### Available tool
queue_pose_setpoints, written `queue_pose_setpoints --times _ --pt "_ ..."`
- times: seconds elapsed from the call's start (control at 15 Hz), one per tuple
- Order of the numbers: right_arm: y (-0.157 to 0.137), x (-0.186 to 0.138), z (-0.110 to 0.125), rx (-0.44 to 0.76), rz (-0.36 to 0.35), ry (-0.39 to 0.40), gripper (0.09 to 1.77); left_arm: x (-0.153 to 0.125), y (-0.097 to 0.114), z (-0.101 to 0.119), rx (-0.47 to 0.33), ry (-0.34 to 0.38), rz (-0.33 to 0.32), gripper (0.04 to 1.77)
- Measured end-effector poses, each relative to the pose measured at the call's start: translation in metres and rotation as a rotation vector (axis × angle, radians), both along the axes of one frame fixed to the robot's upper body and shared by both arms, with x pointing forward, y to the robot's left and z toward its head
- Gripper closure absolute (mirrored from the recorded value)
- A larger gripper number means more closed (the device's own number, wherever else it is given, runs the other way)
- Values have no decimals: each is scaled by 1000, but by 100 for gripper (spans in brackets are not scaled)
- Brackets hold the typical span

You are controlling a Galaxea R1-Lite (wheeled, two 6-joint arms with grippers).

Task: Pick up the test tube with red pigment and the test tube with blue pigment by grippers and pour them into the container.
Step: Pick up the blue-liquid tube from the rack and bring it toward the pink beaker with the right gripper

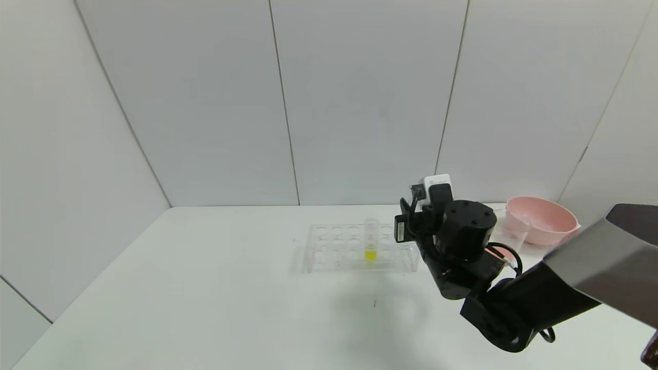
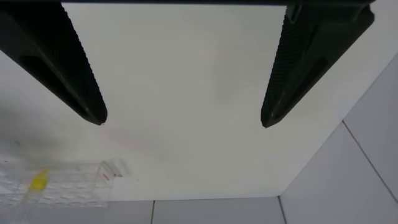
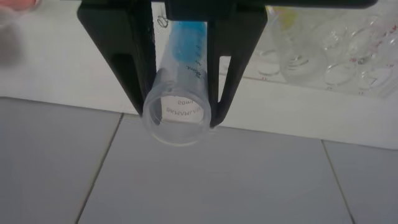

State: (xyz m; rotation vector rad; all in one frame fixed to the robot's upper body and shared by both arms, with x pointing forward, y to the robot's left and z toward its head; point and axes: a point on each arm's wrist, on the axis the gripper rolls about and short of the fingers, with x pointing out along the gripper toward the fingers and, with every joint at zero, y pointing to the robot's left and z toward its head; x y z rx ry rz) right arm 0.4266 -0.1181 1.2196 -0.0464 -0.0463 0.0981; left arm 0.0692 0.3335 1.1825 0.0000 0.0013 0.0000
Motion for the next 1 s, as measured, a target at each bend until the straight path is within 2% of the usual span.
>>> queue_pose_setpoints --times 0.27,0.67,0.8,1.0 --pt "1 -9 21 14 16 -31 133 0 0 0 0 1 0 5" --pt "-2 -13 25 15 20 -32 133 0 0 0 0 0 0 5" --pt "-6 -17 25 8 67 -21 133 0 0 0 0 0 0 5" --pt "-22 -29 25 8 190 11 133 0 0 0 0 0 0 5"
